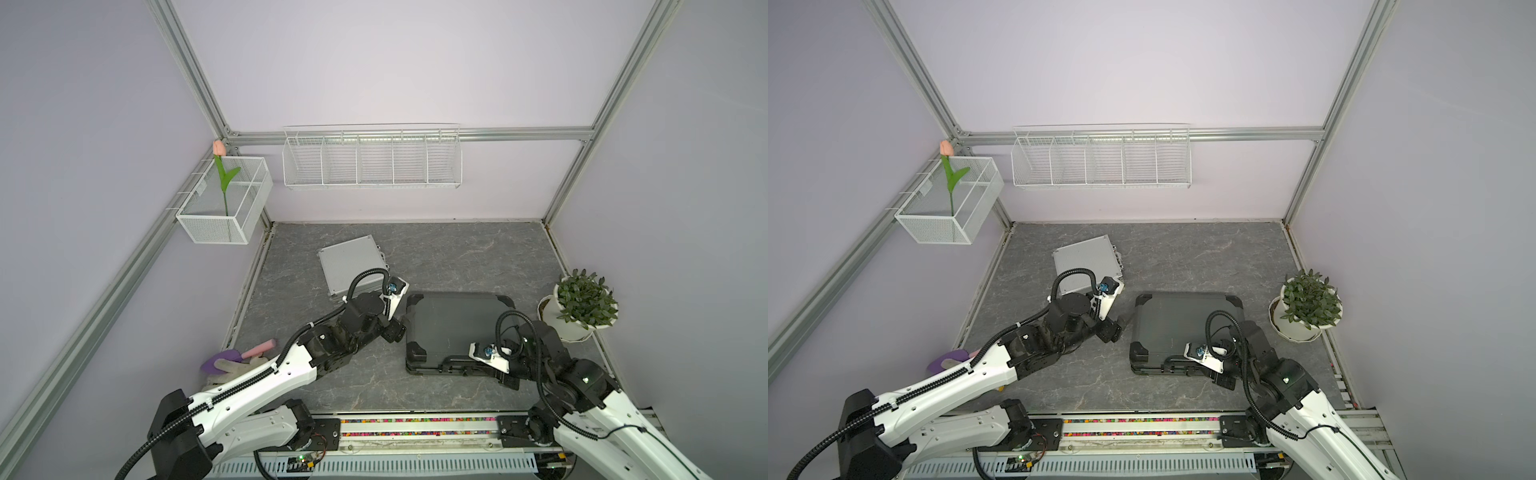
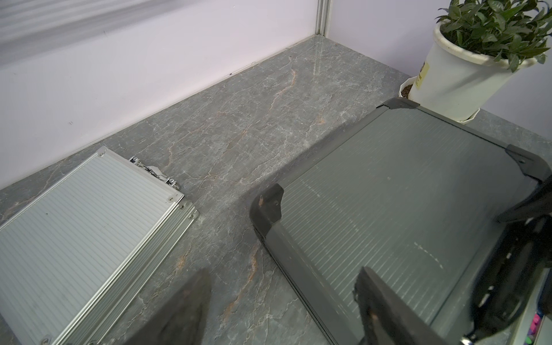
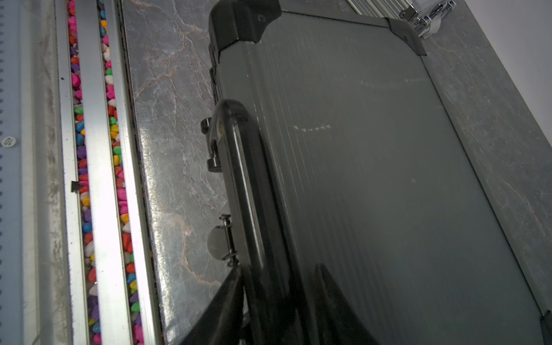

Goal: Open the poker set cases
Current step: Place the poker set case at the center of the board.

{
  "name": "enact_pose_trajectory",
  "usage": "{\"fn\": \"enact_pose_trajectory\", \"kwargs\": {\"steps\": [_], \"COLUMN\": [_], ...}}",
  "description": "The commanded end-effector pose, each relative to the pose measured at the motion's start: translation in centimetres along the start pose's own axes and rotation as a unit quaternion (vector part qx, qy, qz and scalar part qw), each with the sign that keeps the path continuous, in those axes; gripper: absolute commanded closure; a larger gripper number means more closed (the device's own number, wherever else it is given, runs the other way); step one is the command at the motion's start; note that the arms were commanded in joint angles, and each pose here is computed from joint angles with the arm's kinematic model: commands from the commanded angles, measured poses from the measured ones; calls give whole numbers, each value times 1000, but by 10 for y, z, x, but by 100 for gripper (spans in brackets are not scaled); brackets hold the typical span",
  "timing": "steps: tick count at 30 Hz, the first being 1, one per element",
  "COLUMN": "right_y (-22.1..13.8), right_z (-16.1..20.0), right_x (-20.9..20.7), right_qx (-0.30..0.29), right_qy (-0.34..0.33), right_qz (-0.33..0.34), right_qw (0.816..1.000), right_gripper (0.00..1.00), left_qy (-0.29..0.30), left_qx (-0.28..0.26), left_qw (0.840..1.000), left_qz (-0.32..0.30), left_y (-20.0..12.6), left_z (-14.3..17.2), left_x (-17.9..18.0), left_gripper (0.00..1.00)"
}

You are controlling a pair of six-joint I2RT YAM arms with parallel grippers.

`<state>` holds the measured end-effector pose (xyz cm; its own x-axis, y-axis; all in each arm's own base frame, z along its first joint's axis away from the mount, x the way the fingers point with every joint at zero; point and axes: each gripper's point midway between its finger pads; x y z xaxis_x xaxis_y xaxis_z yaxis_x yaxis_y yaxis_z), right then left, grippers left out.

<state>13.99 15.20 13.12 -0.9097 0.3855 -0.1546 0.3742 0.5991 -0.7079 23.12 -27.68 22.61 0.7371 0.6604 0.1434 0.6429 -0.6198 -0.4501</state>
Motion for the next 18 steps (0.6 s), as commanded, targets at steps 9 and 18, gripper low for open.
{"fn": "enact_pose_trajectory", "kwargs": {"steps": [9, 18], "right_y": [-27, -71], "right_z": [-46, -90], "right_x": [-26, -73], "right_qx": [-82, -143], "right_qy": [8, 216], "right_qz": [70, 154], "right_qw": [994, 954], "right_gripper": [40, 35], "left_qy": [-42, -93], "left_qx": [5, 13], "left_qw": [999, 996], "left_qz": [-5, -4], "left_y": [-4, 5], "left_z": [-7, -21], "left_x": [4, 3], "left_gripper": [22, 22]}}
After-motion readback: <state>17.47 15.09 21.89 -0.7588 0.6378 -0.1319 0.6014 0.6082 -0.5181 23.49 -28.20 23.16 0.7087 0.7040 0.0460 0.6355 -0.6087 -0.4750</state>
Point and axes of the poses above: each gripper's point midway between its finger pads, its own y axis out along the fingers, its own x axis along the line the jaws close on, z = x × y, and after that the axes turned 8 degrees about y, right-handed
